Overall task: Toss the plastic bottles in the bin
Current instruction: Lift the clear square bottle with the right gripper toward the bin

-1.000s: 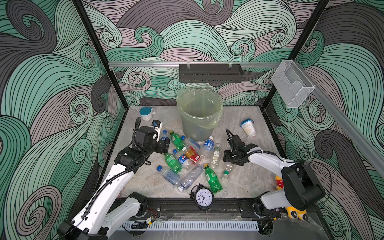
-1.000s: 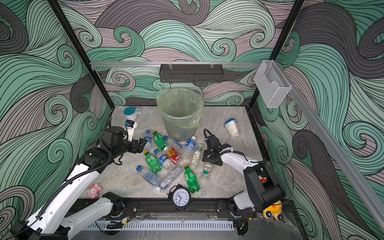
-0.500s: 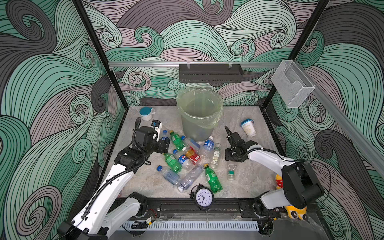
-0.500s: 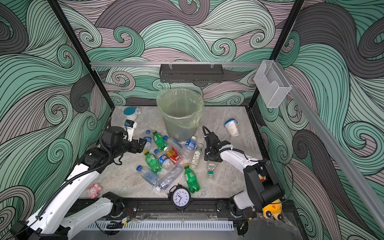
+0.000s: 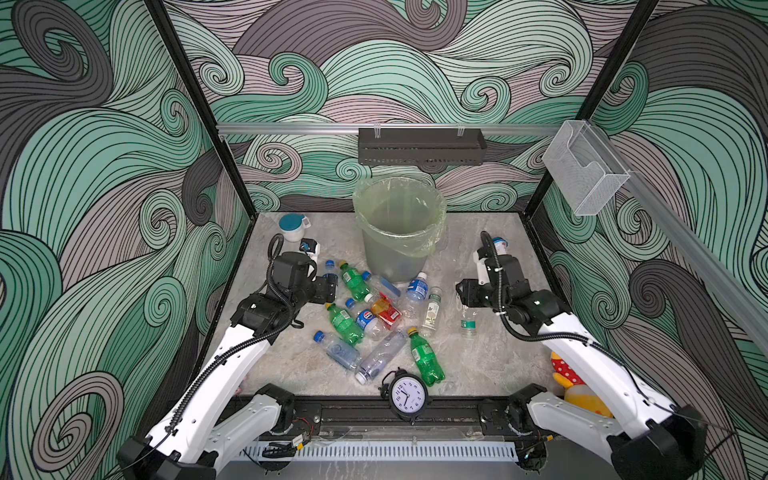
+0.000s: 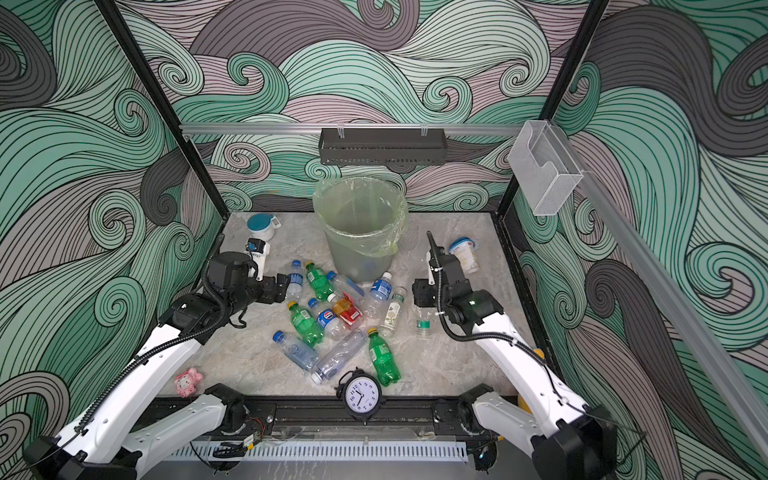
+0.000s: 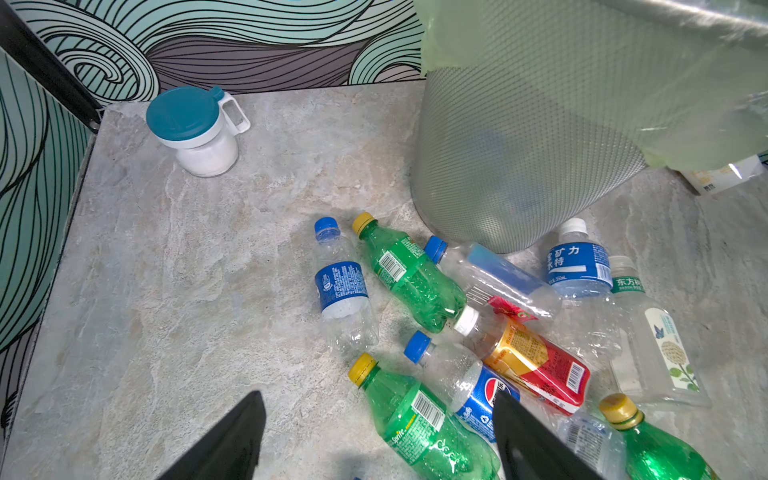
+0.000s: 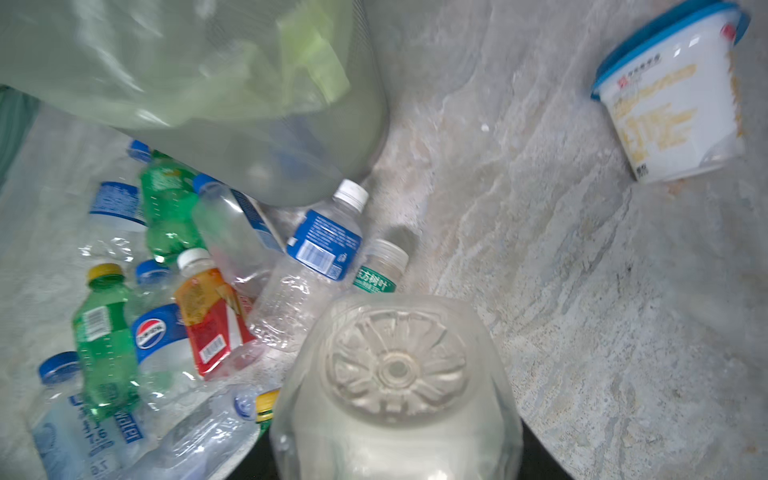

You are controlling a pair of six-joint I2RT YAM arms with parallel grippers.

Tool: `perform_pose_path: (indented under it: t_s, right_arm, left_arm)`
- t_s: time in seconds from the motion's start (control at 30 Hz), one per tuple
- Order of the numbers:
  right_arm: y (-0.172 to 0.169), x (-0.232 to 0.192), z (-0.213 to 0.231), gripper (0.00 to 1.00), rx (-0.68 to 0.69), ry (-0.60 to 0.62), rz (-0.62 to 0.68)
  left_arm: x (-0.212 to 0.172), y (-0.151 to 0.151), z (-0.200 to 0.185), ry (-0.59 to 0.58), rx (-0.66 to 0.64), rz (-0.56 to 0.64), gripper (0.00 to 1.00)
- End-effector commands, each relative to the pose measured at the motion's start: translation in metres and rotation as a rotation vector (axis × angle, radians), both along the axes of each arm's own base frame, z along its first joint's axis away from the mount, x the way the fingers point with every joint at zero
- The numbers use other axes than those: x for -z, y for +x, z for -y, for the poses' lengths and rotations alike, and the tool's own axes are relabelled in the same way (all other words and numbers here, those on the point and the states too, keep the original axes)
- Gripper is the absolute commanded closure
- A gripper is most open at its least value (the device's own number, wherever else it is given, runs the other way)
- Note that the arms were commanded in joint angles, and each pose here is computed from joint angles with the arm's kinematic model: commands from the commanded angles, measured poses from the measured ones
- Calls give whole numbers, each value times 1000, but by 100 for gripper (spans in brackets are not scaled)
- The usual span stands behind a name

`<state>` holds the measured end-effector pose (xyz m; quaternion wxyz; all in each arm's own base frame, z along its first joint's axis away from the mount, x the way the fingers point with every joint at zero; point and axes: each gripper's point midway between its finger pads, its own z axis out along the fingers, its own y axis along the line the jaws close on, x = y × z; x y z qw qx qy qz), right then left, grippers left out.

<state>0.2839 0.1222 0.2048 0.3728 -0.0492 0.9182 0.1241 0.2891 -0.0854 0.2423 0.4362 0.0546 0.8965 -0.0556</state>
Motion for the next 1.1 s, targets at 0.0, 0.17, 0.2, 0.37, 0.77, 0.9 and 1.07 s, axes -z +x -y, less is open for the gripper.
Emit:
perform_pose_path:
  t_s: [0.0, 0.17, 0.2, 0.37, 0.77, 0.9, 1.07]
  right_arm:
    - [-3, -38, -4, 50, -62, 22, 101]
    - [-13, -79, -8, 50, -112, 74, 210]
    - [-17, -87, -9, 50, -124, 91, 233]
    - [-35, -118, -14, 50, -184, 186, 359]
    - [6, -193, -36, 56, -236, 190, 535]
    - [84, -246, -87, 55, -300, 281, 589]
    - [166, -243, -131, 17, -317, 282, 460]
  left_arm:
    - [-5, 2, -15, 2, -85, 25, 13]
    - [-5, -3, -15, -8, -82, 27, 13]
    - [-4, -4, -15, -10, -80, 25, 13]
    - [-1, -9, -13, -16, -57, 18, 13]
    - [4, -24, -18, 14, -61, -64, 13]
    - [3, -20, -21, -18, -113, -52, 13]
    - [-6, -18, -15, -77, -120, -51, 12]
